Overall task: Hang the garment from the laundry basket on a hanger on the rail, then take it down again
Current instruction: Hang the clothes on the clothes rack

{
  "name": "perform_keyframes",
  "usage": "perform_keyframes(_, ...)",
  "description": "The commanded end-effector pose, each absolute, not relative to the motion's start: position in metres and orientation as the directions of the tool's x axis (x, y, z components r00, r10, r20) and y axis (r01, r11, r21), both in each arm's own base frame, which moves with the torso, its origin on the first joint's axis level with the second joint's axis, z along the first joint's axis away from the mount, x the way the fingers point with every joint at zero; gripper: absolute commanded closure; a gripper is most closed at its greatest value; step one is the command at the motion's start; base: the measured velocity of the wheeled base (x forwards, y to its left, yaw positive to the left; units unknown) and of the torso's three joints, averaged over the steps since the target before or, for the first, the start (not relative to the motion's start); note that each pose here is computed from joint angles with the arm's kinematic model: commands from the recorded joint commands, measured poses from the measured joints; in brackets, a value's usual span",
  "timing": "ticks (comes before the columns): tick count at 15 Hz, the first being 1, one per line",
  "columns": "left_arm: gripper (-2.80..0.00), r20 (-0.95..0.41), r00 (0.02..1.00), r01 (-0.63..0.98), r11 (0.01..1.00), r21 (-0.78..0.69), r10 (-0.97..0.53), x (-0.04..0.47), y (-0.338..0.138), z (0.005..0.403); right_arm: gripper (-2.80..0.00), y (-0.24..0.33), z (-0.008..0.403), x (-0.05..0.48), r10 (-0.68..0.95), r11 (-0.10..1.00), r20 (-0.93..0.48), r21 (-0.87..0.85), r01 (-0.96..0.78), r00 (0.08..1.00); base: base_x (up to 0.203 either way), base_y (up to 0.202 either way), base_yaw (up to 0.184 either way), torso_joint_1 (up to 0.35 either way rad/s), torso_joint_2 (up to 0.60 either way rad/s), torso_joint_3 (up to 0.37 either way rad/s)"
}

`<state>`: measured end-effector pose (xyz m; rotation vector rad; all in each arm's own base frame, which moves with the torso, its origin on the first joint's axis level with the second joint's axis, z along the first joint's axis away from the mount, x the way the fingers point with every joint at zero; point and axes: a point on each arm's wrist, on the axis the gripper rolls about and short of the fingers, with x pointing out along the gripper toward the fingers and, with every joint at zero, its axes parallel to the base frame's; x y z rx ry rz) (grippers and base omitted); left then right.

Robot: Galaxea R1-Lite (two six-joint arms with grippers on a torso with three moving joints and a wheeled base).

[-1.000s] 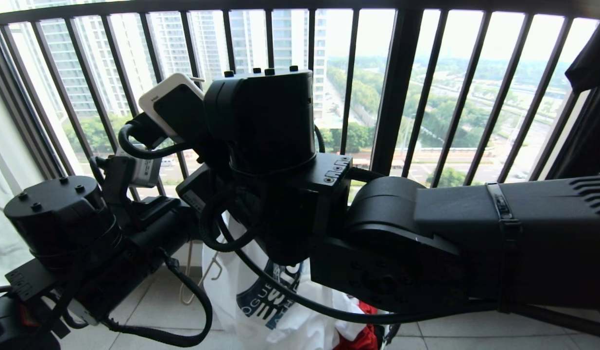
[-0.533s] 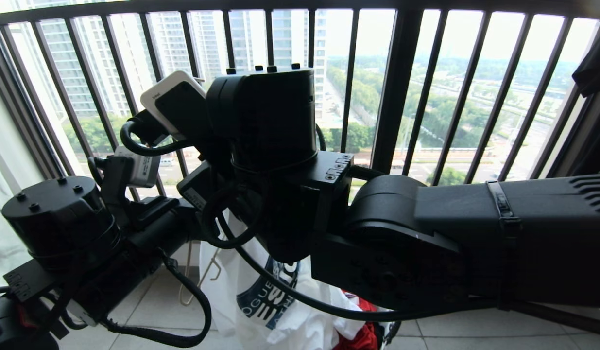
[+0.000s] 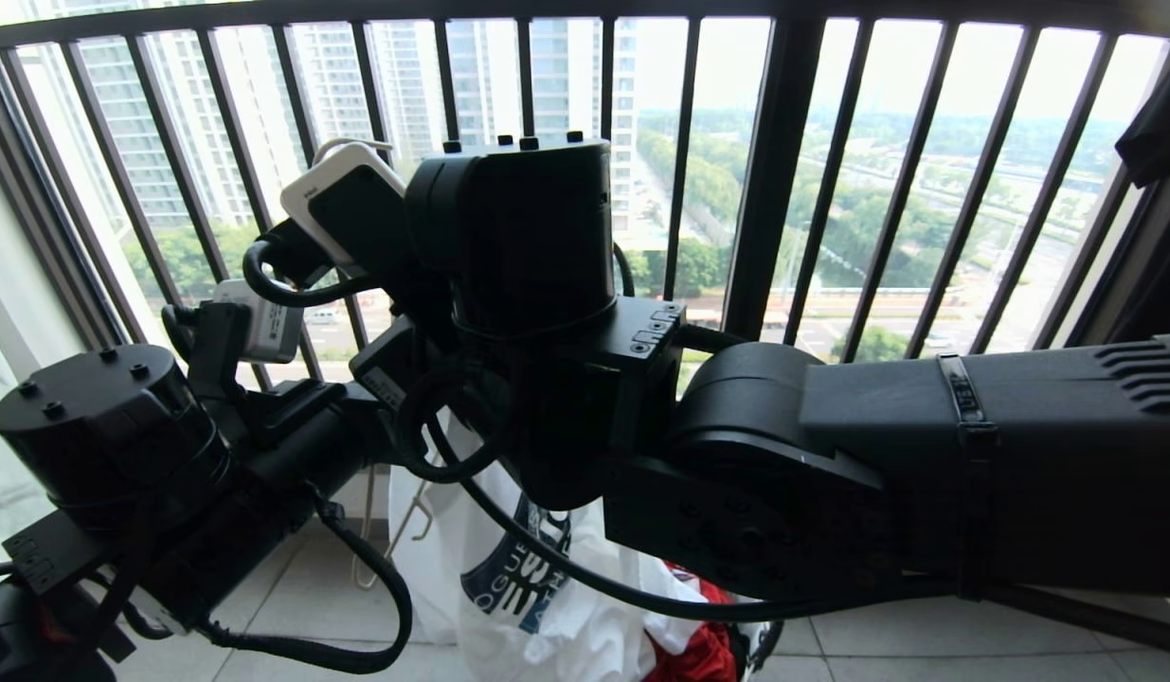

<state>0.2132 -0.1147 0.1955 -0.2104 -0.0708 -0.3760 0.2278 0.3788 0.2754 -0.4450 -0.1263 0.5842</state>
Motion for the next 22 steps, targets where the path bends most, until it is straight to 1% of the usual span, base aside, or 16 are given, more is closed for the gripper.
perform_keyframes(1, 0.0, 0.112, 0.928, 0.371, 0.908, -0.193, -0.355, 0.213, -0.115, 0.196, -2.01, 0.379, 0.275, 0.228, 0.557, 0.743, -0.008, -0.442, -0.502, 0.831, 0.0, 0.0, 0.0, 0.0, 0.0, 0.0)
perform_keyframes(2, 0.0, 0.112, 0.928, 0.371, 0.908, -0.193, -0.355, 0.213, -0.115, 0.196, -2.8, 0.379, 0.276, 0.228, 0.557, 0.744, -0.007, -0.442, -0.502, 0.831, 0.0, 0.0, 0.0, 0.0, 0.0, 0.0)
perform_keyframes(8, 0.0, 0.116, 0.928, 0.372, 0.908, -0.193, -0.355, 0.213, -0.115, 0.196, -2.8, 0.378, 0.277, 0.227, 0.556, 0.745, -0.007, -0.44, -0.501, 0.831, 0.0, 0.0, 0.0, 0.0, 0.0, 0.0)
perform_keyframes(14, 0.0, 0.136, 0.927, 0.371, 0.908, -0.194, -0.349, 0.214, -0.114, 0.199, -2.8, 0.365, 0.286, 0.22, 0.545, 0.755, -0.002, -0.435, -0.491, 0.838, 0.0, 0.0, 0.0, 0.0, 0.0, 0.0)
perform_keyframes(19, 0.0, 0.13, 0.928, 0.369, 0.909, -0.194, -0.349, 0.215, -0.114, 0.197, -2.8, 0.347, 0.3, 0.21, 0.534, 0.771, 0.016, -0.42, -0.479, 0.845, 0.0, 0.0, 0.0, 0.0, 0.0, 0.0)
perform_keyframes(22, 0.0, 0.135, 0.927, 0.371, 0.908, -0.196, -0.35, 0.213, -0.113, 0.198, -2.8, 0.325, 0.31, 0.208, 0.511, 0.791, 0.022, -0.403, -0.46, 0.859, 0.0, 0.0, 0.0, 0.0, 0.0, 0.0)
